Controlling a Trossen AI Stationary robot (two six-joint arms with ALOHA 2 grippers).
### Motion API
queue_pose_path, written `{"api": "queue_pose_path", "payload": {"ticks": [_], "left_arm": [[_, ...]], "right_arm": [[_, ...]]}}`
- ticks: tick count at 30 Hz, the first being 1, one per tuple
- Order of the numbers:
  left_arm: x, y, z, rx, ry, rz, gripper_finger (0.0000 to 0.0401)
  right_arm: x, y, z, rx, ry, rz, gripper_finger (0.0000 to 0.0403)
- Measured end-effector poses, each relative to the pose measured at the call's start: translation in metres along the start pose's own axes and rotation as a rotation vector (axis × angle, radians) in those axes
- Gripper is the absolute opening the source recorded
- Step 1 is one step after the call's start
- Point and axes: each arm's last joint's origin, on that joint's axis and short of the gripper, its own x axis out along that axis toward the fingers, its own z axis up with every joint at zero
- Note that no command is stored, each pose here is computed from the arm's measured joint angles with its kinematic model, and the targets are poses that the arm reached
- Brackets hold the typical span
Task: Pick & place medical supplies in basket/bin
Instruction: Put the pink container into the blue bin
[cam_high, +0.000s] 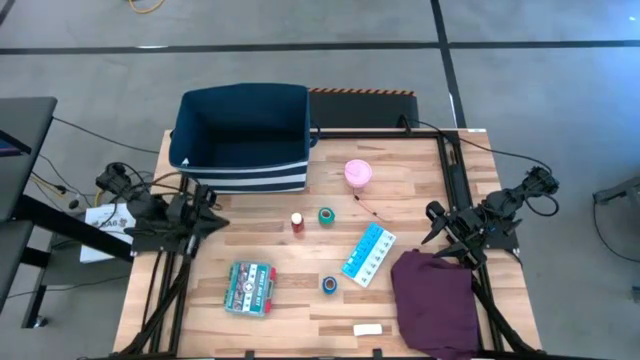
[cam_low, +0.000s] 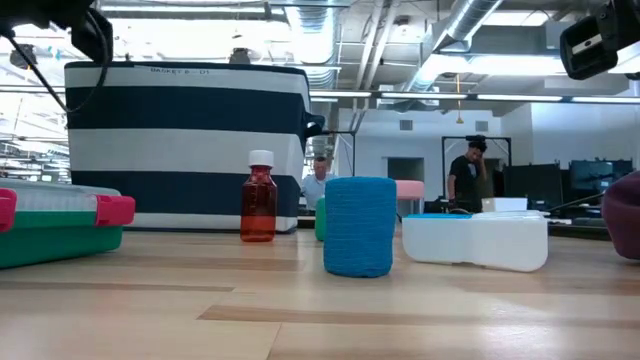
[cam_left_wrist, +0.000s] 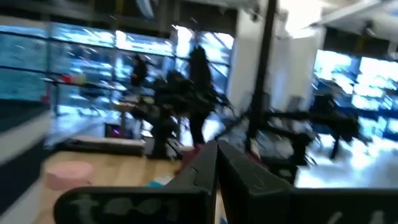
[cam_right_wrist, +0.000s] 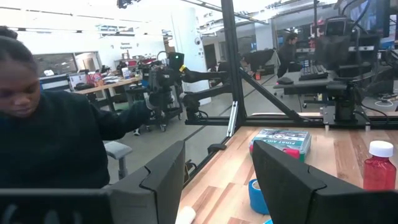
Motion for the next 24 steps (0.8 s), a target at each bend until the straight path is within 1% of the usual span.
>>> {"api": "queue_pose_path", "payload": {"ticks": [3,5,10,14,16,19,21,23,24], "left_arm": [[0.000,-0.003,-0.002,0.006,0.022,-0.088,0.0000],[0.000,-0.003,-0.001,-0.016,0.015,-0.105,0.0000],[-0.001,0.000,0.012,-0.076,-0.073,-0.016,0.0000],[0.001,0.001,0.032,-0.114,-0.082,0.058,0.0000],[0.004,0.000,0.045,-0.090,-0.065,0.086,0.0000],[0.012,-0.004,0.066,-0.011,-0.007,0.116,0.0000],[0.021,-0.009,0.077,0.042,0.044,0.115,0.0000],[0.032,-0.015,0.085,0.061,0.073,0.109,0.0000],[0.038,-0.019,0.088,0.058,0.085,0.100,0.0000]], "right_arm": [[0.000,0.000,0.000,0.000,0.000,0.000,0.0182],[0.000,0.000,0.000,0.000,0.000,0.000,0.0182],[0.000,0.000,0.000,0.000,0.001,0.000,0.0182],[0.000,0.000,0.000,0.000,0.000,0.000,0.0182],[0.000,0.000,0.000,0.000,0.000,0.000,0.0182],[0.000,0.000,0.000,0.000,0.000,0.000,0.0182],[0.000,0.000,0.000,0.000,0.000,0.000,0.0182],[0.000,0.000,0.000,0.002,0.000,0.000,0.0182],[0.000,0.000,0.000,0.023,0.000,0.000,0.0182]]}}
